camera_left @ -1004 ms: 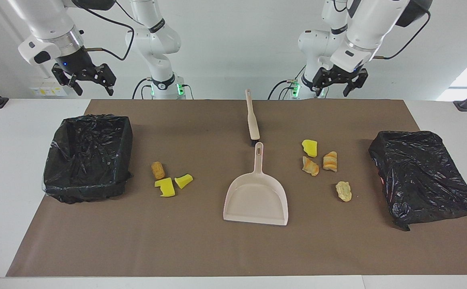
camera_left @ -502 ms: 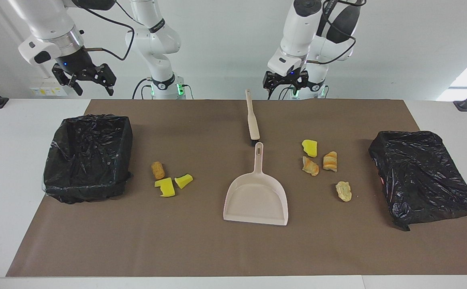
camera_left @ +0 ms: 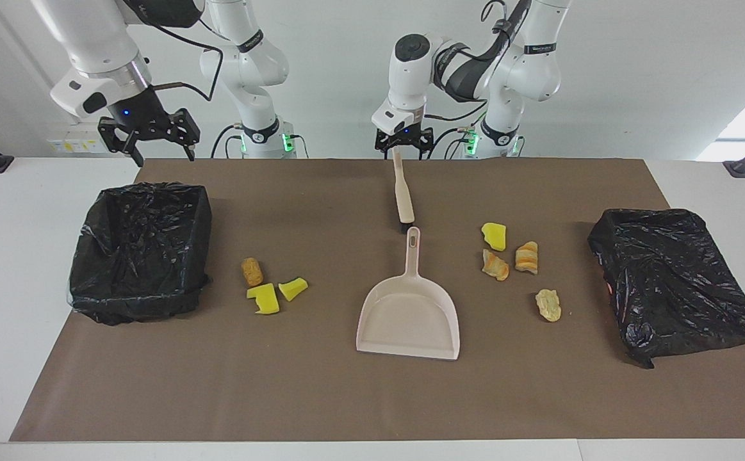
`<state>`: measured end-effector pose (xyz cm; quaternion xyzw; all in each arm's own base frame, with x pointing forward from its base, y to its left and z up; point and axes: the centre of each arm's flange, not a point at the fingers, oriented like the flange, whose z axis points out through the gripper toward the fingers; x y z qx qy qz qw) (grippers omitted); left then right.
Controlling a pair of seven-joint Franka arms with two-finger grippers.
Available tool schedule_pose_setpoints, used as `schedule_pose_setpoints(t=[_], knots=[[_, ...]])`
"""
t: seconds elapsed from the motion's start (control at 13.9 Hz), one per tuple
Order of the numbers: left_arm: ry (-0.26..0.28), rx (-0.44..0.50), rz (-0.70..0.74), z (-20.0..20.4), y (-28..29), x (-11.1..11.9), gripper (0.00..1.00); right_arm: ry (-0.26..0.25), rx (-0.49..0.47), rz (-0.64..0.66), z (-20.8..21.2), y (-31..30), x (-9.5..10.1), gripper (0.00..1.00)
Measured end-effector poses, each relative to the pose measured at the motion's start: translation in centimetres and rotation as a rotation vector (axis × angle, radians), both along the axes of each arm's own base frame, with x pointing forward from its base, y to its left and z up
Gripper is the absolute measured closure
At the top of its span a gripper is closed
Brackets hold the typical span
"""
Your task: Sweep and dump trash in bin
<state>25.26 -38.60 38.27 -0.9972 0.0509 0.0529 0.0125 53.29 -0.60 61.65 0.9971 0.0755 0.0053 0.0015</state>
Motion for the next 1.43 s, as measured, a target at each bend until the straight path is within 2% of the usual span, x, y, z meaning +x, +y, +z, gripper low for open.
schedule_pose_setpoints(t=[0.14,0.5,0.72,0.86,1.15,1.29,1.43], knots=[[-0.003,0.006,0.016,-2.0,-0.5,-1.2,0.00,-0.006,0.015,-0.008,-2.2,2.5,0.9,0.00],[0.001,0.014,0.025,-3.2,-0.3,-1.2,0.00,0.006,0.024,-0.015,-6.8,7.3,3.4,0.00],[0.006,0.020,0.032,-4.0,0.0,-1.3,0.00,0.025,0.024,-0.027,-8.4,9.0,3.8,0.00],[0.013,0.021,0.041,-4.3,0.0,-1.2,0.22,0.027,0.024,-0.021,-8.4,9.5,3.8,0.00],[0.016,0.021,0.044,-4.5,0.0,-1.1,0.74,0.027,0.024,-0.019,-8.4,9.7,3.8,0.00],[0.018,0.022,0.056,-4.4,0.3,-0.5,0.74,0.027,0.024,-0.019,-8.4,9.6,3.8,0.00],[0.043,0.040,0.068,-3.7,1.7,1.6,0.74,0.028,0.023,-0.032,-8.5,9.7,3.8,0.00]])
